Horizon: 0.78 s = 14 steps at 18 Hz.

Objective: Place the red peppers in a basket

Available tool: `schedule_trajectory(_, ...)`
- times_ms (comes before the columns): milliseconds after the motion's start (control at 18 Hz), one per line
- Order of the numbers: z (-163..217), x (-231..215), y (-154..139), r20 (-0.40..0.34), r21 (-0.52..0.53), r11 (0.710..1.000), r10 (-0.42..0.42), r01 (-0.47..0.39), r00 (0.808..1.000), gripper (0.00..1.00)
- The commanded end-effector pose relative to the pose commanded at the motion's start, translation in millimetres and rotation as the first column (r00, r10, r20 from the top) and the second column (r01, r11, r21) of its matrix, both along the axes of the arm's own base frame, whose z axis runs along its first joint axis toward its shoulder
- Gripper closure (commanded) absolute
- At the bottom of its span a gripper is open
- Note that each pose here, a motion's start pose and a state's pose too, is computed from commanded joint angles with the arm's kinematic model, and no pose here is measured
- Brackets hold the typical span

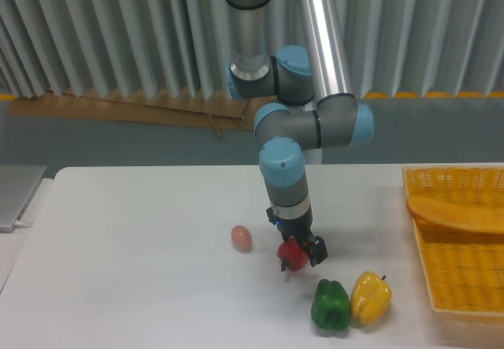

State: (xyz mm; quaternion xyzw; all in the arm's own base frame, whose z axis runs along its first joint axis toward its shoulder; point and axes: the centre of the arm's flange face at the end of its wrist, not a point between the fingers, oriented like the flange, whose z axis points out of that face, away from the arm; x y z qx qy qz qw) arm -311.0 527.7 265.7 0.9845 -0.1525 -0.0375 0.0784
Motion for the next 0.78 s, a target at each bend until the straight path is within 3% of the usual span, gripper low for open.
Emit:
schedule_trajectory(56,0.9,0.1,-0.1,-0.001,0.001,1.0,-0.002,0.002,1.0,0.21)
schedule_trajectory(167,1.6,0.6,0.7,-0.002,0.002,1.0,-0.005,0.005,1.0,0.29)
schedule_trajectory(222,1.6,0.6,0.7,-0.002,0.002,1.0,-0.003,0.003,1.0,0.4)
schedule_trajectory(389,2.1,3.7,2.8,-0.001,0.002,1.0,-0.014,0.014,1.0,0.51)
schedule_trajectory(500,2.3,4.4,3.4,-0.002,0.003,1.0,-0.015,0.015,1.0,0.52)
schedule_trajectory(556,2.0,4.0,3.8,-0.002,0.003,1.0,-0.014,0.014,1.0,0.58)
schedule_trajectory(778,4.4,4.9,4.3,-0.004,0.005,1.0,-0.017,0.017,1.0,0.59)
